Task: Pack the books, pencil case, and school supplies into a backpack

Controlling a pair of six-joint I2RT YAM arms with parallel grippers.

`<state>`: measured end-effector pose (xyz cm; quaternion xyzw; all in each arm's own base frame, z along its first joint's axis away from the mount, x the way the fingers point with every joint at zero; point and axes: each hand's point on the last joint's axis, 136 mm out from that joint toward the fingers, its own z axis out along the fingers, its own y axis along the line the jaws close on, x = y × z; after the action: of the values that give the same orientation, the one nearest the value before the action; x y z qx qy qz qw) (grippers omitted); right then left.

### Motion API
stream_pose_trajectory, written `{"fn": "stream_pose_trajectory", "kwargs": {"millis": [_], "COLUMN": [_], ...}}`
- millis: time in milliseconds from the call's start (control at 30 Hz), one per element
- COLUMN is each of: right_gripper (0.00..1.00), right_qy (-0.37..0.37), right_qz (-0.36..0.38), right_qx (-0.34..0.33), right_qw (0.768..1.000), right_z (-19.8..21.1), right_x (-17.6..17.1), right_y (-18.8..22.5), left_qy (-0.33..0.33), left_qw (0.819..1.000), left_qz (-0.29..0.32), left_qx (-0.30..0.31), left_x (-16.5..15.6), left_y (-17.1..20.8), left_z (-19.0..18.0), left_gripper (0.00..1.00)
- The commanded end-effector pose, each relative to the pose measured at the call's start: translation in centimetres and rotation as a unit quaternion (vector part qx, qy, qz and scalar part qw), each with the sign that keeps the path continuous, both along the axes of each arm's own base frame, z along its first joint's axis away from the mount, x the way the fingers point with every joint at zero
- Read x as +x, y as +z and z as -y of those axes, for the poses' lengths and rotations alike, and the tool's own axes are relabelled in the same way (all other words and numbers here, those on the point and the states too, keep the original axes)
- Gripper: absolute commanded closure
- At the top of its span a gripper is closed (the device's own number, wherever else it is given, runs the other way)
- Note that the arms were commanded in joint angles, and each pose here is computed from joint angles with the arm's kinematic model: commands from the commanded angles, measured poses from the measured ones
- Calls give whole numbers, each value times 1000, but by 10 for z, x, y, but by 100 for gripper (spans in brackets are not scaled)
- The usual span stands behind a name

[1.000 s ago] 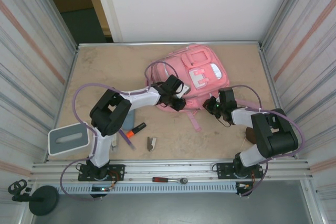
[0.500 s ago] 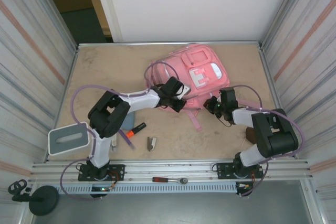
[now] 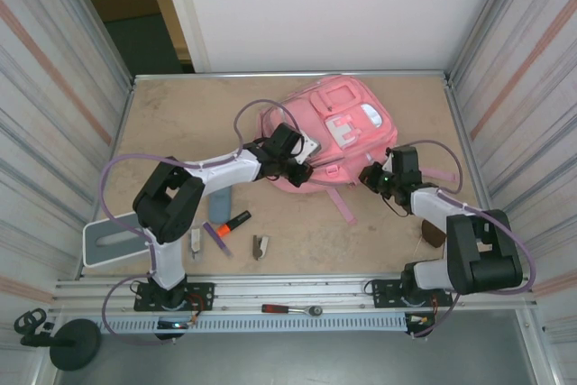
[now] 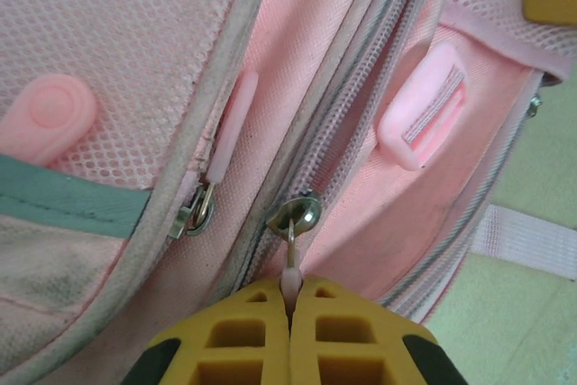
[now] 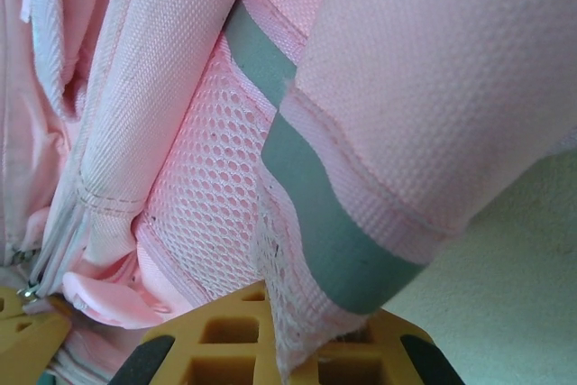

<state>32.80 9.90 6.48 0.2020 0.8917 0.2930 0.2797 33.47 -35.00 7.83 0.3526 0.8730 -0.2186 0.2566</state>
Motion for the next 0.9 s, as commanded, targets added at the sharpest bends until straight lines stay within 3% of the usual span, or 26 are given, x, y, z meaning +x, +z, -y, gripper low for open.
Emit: {"fn": "stream_pose_trajectory", "kwargs": {"millis": [0,233,467,600,867], "right_gripper": [100,100,100,100,100], "right_qy": [-32,-13,18,23,-16], "right_qz": [-6,-15,-21,-29,-40], "right_qx": [-75,-72,-54,-65,-98], "right_qw": [997,997,998,997,994], "right_z": [38,35,11,9,37], "right_x": [2,5,7,8,3], "right_y": [1,-2,-10,-15,-18], "left_qy": [66,51,-19,-25,59], "left_qw": [994,996,999,998,988], "left_qz": [0,-16,-38,-48,-27], "left_qx": [87,69,12,45,143], "left_x": [13,9,-8,-10,7], "left_y": [-7,0,15,15,9], "left_z": [-62,-61,-14,-9,-69], "left_gripper": [100,100,100,100,100]}}
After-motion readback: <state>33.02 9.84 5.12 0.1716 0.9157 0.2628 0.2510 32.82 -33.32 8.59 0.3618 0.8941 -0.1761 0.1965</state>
